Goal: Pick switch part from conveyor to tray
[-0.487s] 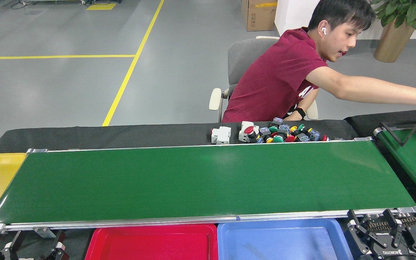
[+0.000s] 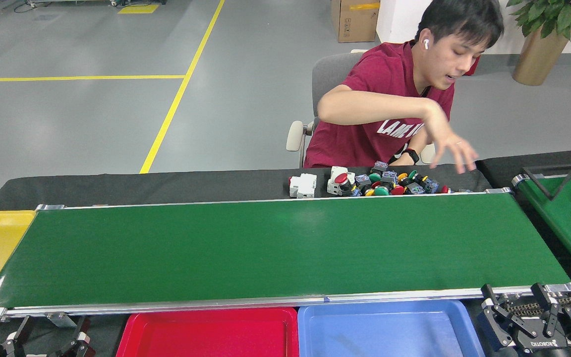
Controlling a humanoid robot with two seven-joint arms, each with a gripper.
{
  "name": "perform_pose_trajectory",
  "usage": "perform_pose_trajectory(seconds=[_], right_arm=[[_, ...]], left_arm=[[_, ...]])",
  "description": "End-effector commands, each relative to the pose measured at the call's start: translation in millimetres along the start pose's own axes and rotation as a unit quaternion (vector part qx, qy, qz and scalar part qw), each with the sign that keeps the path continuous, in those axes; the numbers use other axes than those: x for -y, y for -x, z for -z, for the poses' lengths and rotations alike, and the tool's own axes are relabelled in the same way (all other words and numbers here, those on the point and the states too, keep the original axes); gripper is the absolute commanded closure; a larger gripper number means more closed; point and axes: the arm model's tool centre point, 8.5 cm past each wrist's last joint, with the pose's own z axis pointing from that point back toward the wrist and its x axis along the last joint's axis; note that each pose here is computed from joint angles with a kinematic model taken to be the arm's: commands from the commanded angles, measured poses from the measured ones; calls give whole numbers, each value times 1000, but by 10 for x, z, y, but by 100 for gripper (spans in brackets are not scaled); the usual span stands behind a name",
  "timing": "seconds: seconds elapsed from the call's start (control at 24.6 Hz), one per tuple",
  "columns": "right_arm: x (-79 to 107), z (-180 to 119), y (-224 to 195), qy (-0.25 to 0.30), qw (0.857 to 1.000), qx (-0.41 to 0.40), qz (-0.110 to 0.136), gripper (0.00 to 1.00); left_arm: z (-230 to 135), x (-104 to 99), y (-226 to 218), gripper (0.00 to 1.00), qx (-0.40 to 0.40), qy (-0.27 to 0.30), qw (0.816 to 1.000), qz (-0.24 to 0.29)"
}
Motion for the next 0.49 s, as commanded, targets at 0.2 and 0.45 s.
perform_pose_trajectory(seconds=[0.2, 0.45], right_arm=[[82, 50, 18, 13, 1000, -2, -4, 2], [47, 39, 31, 8, 1000, -6, -3, 2]], left_arm=[[26, -84, 59, 0, 1, -13, 1000, 9], [30, -96, 47, 0, 0, -16, 1000, 8]])
